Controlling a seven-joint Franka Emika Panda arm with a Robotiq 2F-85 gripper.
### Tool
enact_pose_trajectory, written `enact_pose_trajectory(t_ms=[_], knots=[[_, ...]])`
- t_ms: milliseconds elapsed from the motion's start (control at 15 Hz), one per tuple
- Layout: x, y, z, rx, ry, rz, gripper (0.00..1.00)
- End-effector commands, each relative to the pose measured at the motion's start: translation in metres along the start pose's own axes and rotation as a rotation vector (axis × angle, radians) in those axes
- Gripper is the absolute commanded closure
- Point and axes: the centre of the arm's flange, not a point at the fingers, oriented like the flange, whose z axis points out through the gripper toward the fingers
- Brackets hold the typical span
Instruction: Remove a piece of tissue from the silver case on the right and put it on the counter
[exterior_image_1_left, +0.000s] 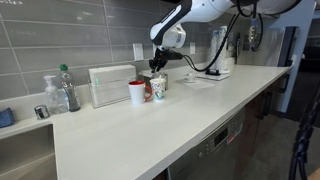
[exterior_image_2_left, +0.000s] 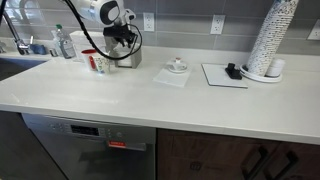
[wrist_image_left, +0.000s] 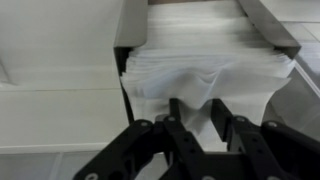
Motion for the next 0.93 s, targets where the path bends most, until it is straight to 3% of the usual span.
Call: enact_pose_trajectory(t_ms=[0,533,867], knots=[[0.005,0.002,0.004,0.007,-0.018,-0.012,0.63],[0.007,-0.004,-0.005,-0.004,-0.025,-0.019,0.66],[0.007,-0.007,-0.008,-0.009,-0.036,-0.021,0.77]])
